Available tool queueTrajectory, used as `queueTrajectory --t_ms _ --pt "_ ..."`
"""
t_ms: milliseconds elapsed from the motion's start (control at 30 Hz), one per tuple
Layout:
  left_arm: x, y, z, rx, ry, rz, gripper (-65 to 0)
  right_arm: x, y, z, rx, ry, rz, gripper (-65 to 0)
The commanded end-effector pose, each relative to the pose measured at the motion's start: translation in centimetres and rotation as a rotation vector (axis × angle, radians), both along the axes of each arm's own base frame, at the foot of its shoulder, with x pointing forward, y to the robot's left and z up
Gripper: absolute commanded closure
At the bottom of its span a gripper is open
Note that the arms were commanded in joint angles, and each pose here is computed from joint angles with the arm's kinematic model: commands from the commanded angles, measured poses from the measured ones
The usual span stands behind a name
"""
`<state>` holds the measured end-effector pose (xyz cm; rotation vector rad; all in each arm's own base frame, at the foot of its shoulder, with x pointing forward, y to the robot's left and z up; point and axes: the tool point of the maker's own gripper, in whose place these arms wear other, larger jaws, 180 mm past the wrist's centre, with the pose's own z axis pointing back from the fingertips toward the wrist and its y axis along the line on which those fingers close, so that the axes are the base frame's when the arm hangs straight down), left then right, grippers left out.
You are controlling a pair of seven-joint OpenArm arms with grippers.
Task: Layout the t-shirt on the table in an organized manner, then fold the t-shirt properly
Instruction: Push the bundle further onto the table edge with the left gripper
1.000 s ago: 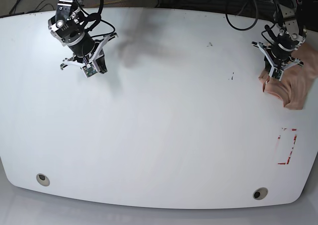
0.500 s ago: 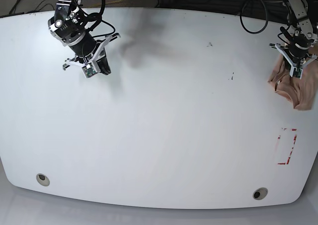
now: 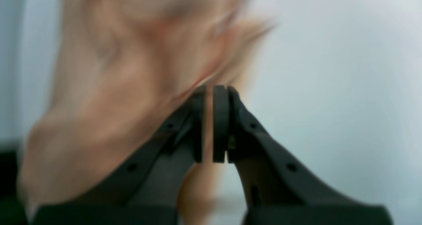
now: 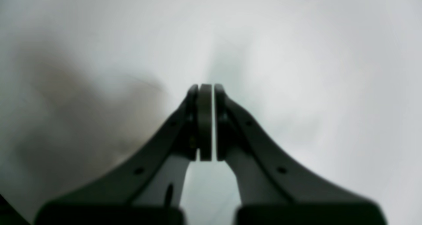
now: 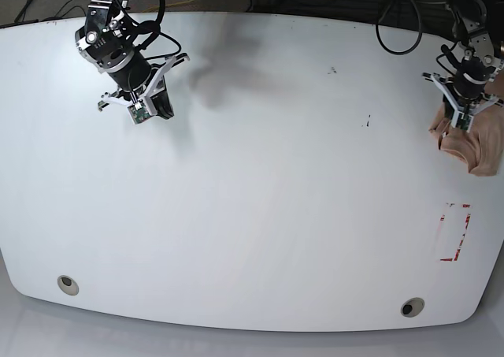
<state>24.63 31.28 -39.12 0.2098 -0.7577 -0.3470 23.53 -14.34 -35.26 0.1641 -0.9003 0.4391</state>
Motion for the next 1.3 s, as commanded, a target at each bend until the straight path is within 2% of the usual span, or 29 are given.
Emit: queueTrajectory --t_ms 0,233,400,567,900,1133,1267 --pt "1.3 -1.9 1.2 -0.016 -0.056 -0.044 -2.5 0.6 0.2 1.4 0.016 -0.052 0.006 -1.3" --pt "3.7 -5.1 1.6 -0.052 -0.093 -0.107 -2.5 0.6 0.1 1.4 0.015 -0.052 0.005 -1.3" --pt "4.2 -5.4 0.9 -0.063 -0.083 -0.095 -2.5 0.6 0.1 1.4 0.015 -0.052 0.005 -1.3" --pt "5.8 -3.7 1.3 -0.014 -0.100 -0.040 -2.5 0.6 0.1 1.4 0.015 -0.052 0.005 -1.3" --pt "4.5 -0.3 -0.7 0.014 -0.024 0.019 -2.5 0.6 0.1 1.4 0.016 -0.053 0.006 -1.3" --pt "4.5 3.2 0.8 0.045 -0.055 0.095 -2.6 0.6 0.1 1.4 0.015 -0.054 0.006 -1.3" --pt "3.7 4.9 0.2 0.045 -0.032 0.133 -2.6 0.6 0.1 1.4 0.017 -0.054 0.008 -1.3"
